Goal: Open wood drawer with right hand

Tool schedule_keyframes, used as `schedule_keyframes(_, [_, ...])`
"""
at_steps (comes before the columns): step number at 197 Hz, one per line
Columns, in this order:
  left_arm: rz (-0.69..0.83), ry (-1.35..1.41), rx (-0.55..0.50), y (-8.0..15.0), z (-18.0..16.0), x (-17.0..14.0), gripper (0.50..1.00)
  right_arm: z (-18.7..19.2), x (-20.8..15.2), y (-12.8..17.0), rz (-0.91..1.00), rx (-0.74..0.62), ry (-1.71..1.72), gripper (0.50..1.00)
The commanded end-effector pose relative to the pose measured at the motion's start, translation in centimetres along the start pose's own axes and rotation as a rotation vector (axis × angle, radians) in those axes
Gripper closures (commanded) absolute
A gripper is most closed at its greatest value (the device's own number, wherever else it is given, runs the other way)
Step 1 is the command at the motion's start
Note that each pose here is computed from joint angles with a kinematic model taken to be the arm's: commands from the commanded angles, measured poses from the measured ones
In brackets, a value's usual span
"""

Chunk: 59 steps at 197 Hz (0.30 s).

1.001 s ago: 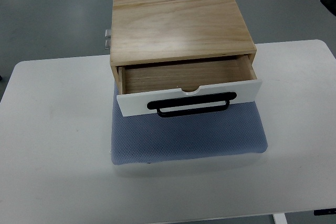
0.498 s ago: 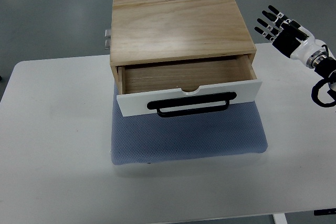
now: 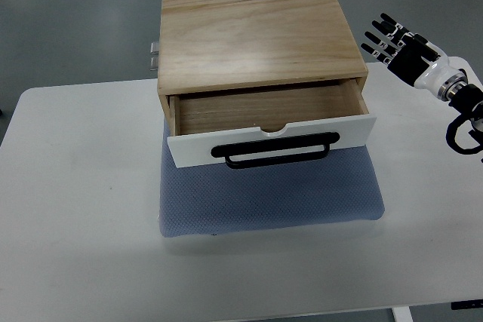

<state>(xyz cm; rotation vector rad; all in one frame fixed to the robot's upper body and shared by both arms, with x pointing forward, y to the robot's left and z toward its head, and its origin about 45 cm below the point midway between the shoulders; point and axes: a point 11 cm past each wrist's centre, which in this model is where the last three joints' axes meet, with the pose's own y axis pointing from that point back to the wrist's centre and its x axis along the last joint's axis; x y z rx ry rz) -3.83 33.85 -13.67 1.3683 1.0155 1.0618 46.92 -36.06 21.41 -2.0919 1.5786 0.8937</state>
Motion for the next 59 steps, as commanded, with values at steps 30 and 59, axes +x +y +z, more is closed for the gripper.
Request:
schedule_keyframes(30, [0.0,0.0,0.0,0.0,-0.02,0.0,0.5,0.24,0.03,0.0,0.001,-0.008,0.006,0.556])
schedule_keyframes(59, [0.0,0.0,0.0,0.0,-0.02,0.0,0.5,0.48,0.16,0.12,0.0,-0.01,0.001,0.556])
